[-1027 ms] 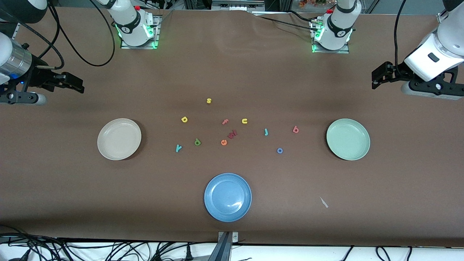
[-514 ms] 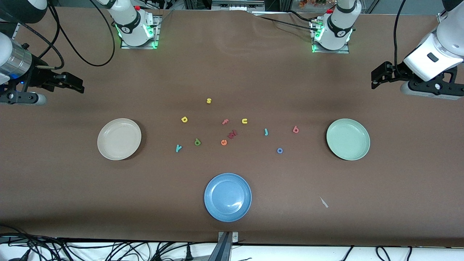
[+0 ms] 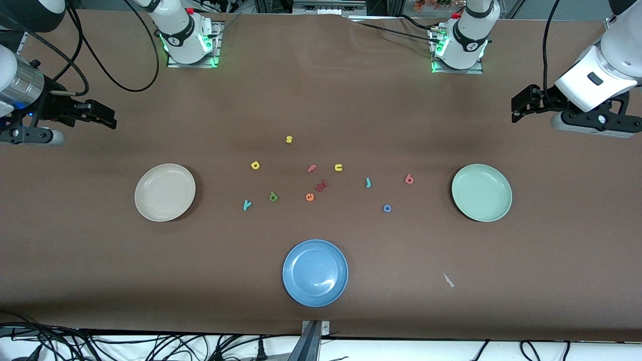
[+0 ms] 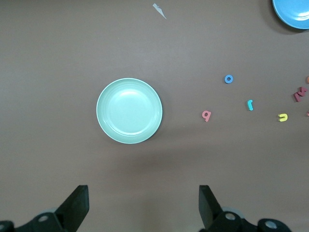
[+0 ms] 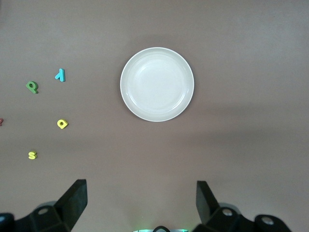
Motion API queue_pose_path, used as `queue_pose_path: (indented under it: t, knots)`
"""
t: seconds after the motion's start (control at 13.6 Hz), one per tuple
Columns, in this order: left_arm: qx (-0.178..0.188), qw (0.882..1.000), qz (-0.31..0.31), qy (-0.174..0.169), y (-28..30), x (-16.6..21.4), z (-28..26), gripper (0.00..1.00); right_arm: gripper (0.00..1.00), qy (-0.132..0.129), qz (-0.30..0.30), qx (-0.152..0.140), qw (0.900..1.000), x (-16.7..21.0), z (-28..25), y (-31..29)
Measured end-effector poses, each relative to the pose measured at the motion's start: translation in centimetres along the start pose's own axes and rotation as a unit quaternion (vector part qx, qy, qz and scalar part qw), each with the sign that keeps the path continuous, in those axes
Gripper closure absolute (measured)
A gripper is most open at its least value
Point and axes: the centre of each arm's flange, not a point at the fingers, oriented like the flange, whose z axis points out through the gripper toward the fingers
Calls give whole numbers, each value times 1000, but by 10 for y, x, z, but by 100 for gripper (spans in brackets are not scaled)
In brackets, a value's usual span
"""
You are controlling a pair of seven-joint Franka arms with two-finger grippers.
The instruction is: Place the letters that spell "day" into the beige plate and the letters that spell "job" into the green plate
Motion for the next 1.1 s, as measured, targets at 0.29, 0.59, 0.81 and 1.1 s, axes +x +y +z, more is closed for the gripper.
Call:
queue_pose_path:
  t: [0.29, 0.59, 0.81, 1.1]
  knots:
    - [0, 1000, 0, 0, 3, 0, 0, 0, 0, 0, 0, 0, 1000, 0, 0, 0]
    - [0, 1000, -1, 0, 4, 0, 0, 0, 0, 0, 0, 0, 1000, 0, 0, 0]
    - [0, 1000, -2, 0, 4, 0, 0, 0, 0, -1, 0, 0, 1000, 1, 1, 0]
    - [0, 1000, -6, 0, 1, 0, 0, 0, 0, -2, 0, 0, 1000, 1, 2, 0]
